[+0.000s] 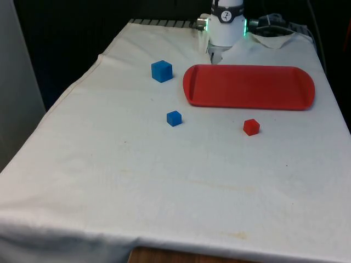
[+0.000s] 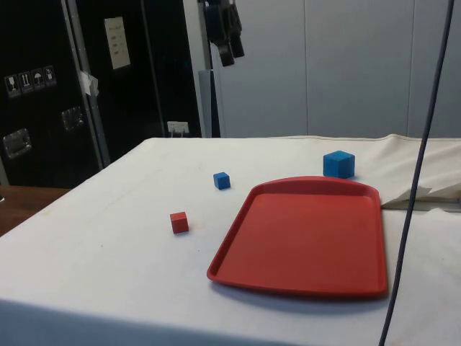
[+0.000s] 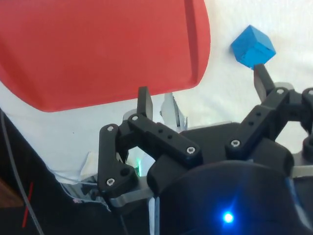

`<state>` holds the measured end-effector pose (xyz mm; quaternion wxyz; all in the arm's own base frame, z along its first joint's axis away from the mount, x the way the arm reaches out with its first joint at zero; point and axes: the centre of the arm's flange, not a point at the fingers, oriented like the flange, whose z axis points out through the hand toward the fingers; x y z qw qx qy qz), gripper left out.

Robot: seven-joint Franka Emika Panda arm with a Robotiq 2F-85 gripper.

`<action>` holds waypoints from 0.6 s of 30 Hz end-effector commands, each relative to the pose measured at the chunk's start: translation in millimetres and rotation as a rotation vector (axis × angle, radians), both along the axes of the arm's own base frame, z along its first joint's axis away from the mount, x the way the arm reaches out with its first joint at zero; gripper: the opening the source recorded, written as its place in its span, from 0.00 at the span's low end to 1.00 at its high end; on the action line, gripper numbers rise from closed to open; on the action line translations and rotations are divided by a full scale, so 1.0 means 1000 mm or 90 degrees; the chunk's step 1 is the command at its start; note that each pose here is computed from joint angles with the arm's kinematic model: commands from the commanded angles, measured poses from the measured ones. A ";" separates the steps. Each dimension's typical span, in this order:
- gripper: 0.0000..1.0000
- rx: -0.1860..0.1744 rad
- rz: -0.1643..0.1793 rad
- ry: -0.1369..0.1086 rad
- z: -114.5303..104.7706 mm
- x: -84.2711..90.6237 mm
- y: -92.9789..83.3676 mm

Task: Pick up the largest block and place it onto the tray.

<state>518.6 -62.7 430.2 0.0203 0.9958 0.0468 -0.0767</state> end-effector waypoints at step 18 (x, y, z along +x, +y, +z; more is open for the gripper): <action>1.00 0.002 0.021 0.026 -0.042 -0.035 -0.027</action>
